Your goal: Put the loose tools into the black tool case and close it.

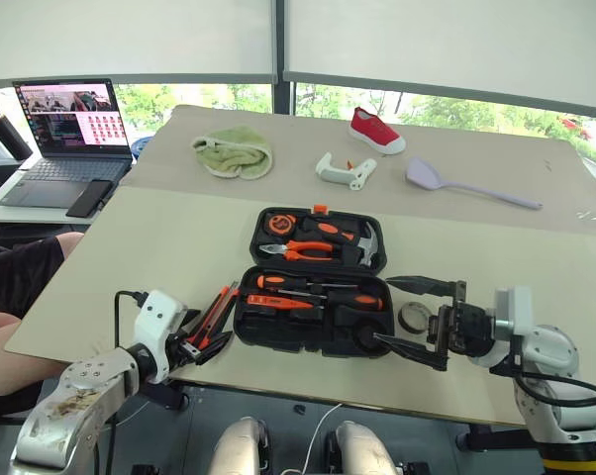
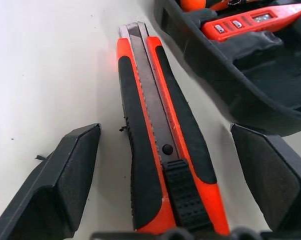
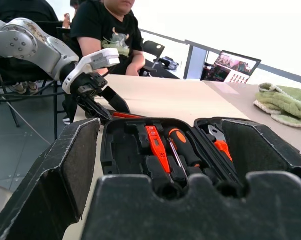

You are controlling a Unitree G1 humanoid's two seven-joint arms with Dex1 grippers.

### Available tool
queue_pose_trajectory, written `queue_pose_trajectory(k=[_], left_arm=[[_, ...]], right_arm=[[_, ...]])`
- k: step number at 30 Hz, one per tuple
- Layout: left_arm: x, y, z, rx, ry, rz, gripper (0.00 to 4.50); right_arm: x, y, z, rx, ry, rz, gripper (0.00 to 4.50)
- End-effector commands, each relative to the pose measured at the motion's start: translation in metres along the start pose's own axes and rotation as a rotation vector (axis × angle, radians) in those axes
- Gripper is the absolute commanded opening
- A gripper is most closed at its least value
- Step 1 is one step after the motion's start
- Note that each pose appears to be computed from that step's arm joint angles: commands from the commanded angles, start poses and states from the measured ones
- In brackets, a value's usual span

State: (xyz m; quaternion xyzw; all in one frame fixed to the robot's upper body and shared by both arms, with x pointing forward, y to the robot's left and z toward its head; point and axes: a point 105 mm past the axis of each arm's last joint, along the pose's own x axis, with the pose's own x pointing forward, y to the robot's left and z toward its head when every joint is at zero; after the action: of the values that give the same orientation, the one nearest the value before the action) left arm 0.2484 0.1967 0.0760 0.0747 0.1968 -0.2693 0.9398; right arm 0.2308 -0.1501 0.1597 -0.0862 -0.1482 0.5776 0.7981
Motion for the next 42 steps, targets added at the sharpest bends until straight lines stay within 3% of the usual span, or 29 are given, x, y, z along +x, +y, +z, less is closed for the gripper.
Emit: queue_pose_trajectory(k=[1, 5, 6, 9, 11, 15, 18, 22, 25, 30, 36, 42], left_arm=[[-0.003, 0.009, -0.009, -0.006, 0.018, 0.042, 3.4], [-0.016, 0.022, 0.001, 0.024, -0.003, 0.037, 1.87], [-0.018, 0.023, 0.002, 0.029, -0.004, 0.033, 1.77], [-0.033, 0.05, 0.031, 0.078, -0.095, 0.044, 1.77], [-0.04, 0.055, 0.058, 0.197, -0.158, -0.043, 1.77], [-0.032, 0.021, 0.088, 0.341, -0.213, -0.348, 1.77], [-0.019, -0.018, 0.087, 0.54, -0.113, -0.616, 1.77], [0.007, -0.044, 0.098, 0.617, -0.109, -0.723, 1.77], [0.027, -0.064, 0.092, 0.707, -0.065, -0.816, 1.77], [0.046, -0.068, 0.076, 0.761, 0.032, -0.874, 1.77], [0.05, -0.072, 0.065, 0.788, 0.048, -0.886, 1.77], [0.055, -0.087, 0.071, 0.775, 0.014, -0.895, 1.77]], right_arm=[[-0.004, -0.004, 0.007, -0.047, -0.007, -0.03, 4.5], [-0.008, -0.003, 0.006, -0.043, 0.009, -0.039, 4.5], [-0.008, -0.003, 0.005, -0.042, 0.01, -0.039, 4.5], [-0.01, -0.002, 0.007, -0.043, 0.025, -0.041, 4.5], [-0.015, -0.003, 0.01, -0.054, 0.04, -0.058, 4.5], [-0.031, -0.006, 0.01, -0.019, 0.103, -0.082, 4.5], [-0.051, -0.01, 0.006, -0.008, 0.187, -0.114, 4.5], [-0.06, -0.009, 0.006, -0.003, 0.223, -0.133, 4.5], [-0.062, -0.005, 0.007, -0.007, 0.228, -0.151, 4.5], [-0.059, 0.003, 0.01, -0.005, 0.222, -0.172, 4.5], [-0.06, 0.007, 0.01, -0.006, 0.227, -0.194, 4.5], [-0.057, 0.008, 0.009, -0.002, 0.224, -0.2, 4.5]])
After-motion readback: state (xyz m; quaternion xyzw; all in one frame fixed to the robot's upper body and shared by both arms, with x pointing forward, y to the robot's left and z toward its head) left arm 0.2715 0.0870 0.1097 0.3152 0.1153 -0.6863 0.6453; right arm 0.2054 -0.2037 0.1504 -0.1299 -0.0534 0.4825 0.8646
